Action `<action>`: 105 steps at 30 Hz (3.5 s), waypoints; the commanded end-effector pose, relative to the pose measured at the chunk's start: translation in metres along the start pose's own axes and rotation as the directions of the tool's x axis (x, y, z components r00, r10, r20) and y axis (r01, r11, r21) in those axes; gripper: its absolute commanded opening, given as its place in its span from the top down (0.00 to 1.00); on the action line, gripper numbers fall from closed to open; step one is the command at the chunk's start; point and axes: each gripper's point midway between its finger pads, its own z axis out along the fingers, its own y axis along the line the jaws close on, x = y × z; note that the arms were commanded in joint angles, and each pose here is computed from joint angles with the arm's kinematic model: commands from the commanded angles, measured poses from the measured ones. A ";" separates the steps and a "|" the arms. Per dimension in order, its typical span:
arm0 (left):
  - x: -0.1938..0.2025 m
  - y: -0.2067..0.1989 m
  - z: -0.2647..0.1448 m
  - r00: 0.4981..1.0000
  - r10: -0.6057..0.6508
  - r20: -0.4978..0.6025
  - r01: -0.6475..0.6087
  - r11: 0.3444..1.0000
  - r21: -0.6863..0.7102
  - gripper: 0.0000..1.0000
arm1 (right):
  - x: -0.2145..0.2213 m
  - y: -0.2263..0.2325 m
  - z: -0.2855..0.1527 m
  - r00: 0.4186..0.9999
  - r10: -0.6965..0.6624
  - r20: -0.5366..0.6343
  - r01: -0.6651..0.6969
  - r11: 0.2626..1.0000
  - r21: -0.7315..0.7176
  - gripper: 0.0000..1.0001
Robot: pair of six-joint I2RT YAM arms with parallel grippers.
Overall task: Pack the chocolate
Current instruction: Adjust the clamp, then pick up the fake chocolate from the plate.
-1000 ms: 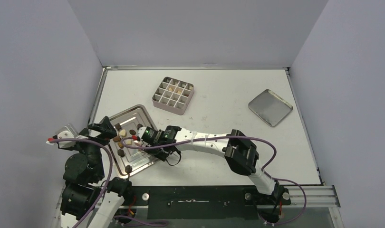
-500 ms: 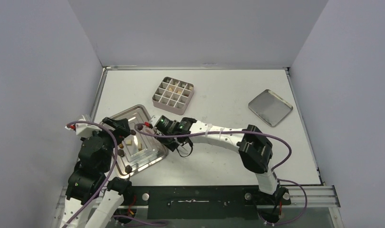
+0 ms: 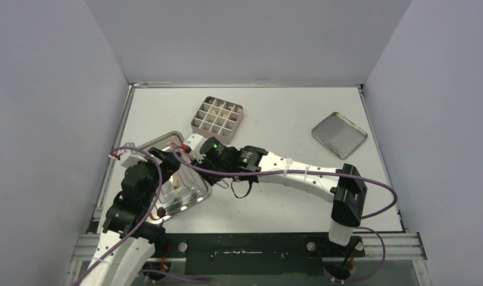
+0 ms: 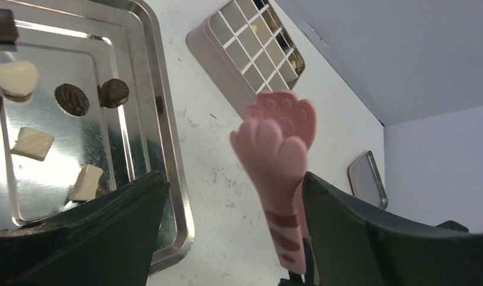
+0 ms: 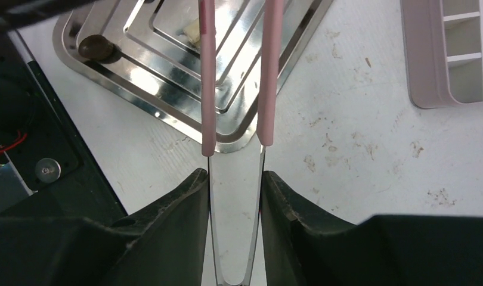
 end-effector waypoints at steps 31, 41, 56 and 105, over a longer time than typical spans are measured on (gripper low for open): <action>-0.093 -0.013 -0.040 0.944 0.199 0.264 -0.175 0.978 -0.112 0.12 | 0.003 0.016 0.016 0.995 -0.061 0.077 0.060 0.998 0.017 0.65; -0.140 0.011 -0.091 0.833 0.199 0.516 -0.132 0.978 -0.163 0.03 | 0.014 0.032 0.045 0.984 -0.177 0.013 0.178 0.984 -0.028 0.59; -0.137 0.010 -0.087 0.842 0.216 0.495 -0.148 0.974 -0.174 0.03 | 0.015 0.032 0.074 0.967 -0.253 -0.030 0.252 0.967 -0.033 0.57; -0.133 0.000 -0.086 0.839 0.222 0.496 -0.193 0.975 -0.110 0.03 | -0.088 -0.223 0.032 0.977 0.102 0.188 -0.160 0.931 0.328 0.75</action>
